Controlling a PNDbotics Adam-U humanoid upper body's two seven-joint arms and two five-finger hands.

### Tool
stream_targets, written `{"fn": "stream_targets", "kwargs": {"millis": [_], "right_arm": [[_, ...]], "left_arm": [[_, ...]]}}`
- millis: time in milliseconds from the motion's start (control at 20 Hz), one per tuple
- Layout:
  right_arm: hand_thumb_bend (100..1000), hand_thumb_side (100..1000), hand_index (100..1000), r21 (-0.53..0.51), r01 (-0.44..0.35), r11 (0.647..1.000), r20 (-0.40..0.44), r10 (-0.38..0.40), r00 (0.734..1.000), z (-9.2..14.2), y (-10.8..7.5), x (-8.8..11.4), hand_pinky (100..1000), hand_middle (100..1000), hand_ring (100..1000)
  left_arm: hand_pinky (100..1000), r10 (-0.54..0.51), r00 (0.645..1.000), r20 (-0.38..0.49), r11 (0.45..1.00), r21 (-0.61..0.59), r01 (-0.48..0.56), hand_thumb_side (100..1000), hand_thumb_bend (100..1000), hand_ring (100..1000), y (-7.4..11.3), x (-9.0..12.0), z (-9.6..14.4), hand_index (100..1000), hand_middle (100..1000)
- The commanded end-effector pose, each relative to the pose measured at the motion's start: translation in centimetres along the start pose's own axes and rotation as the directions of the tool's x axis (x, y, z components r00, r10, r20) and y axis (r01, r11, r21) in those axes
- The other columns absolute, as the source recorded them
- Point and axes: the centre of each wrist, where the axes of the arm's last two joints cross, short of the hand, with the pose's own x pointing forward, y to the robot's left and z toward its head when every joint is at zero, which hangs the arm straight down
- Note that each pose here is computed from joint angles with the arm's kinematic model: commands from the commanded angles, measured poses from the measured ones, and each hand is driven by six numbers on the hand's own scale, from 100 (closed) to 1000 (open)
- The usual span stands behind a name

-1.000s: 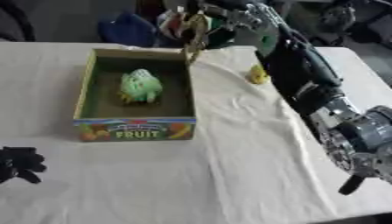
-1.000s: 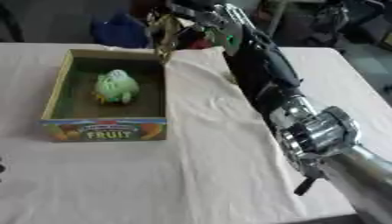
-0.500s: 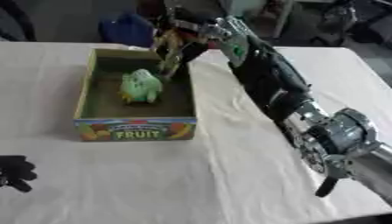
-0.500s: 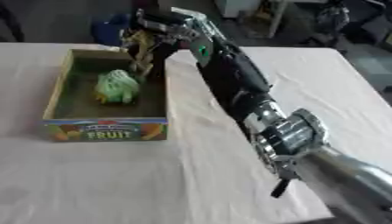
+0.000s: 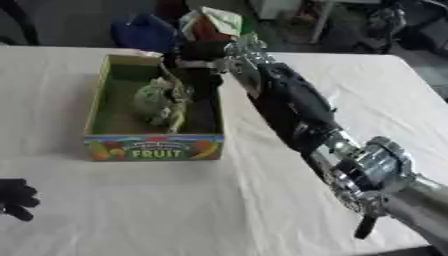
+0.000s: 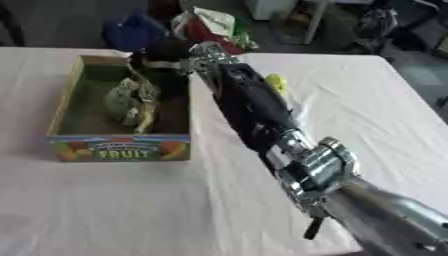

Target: Pick up objects on the table and place them in the box.

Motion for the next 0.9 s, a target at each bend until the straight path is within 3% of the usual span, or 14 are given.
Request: {"fn": "stream_targets", "kwargs": {"millis": [50, 200, 800, 900], "right_arm": [[288, 1000, 908, 0.116, -0.109, 0.987, 0.065, 0.102, 0.993, -0.3, -1.6, 0.2, 801, 853, 866], [496, 1000, 943, 0.162, -0.132, 0.978, 0.077, 0.121, 0.990, -0.7, -1.4, 0.6, 819, 902, 896], [450, 1000, 1000, 0.225, -0.263, 0.938, 0.062, 0.255, 0.965, 0.7, -2.3, 0.2, 892, 1000, 1000], [444, 939, 1000, 0.214, -0.280, 0.936, 0.051, 0.275, 0.960, 1.3, -2.7, -0.1, 897, 1000, 1000]], "left_arm": [[582, -0.016, 1.000, 0.016, 1.000, -0.002, 0.016, 996, 342, 670, 0.3, 0.4, -0.3, 817, 665], [582, -0.017, 1.000, 0.015, 1.000, 0.000, 0.017, 998, 340, 670, 0.3, 0.4, -0.3, 817, 665], [582, -0.025, 1.000, 0.000, 1.000, 0.010, 0.025, 1000, 338, 671, 0.5, 0.3, -0.1, 817, 666], [582, -0.028, 1.000, -0.002, 1.000, 0.012, 0.028, 1000, 337, 671, 0.5, 0.3, 0.0, 817, 666]]}}
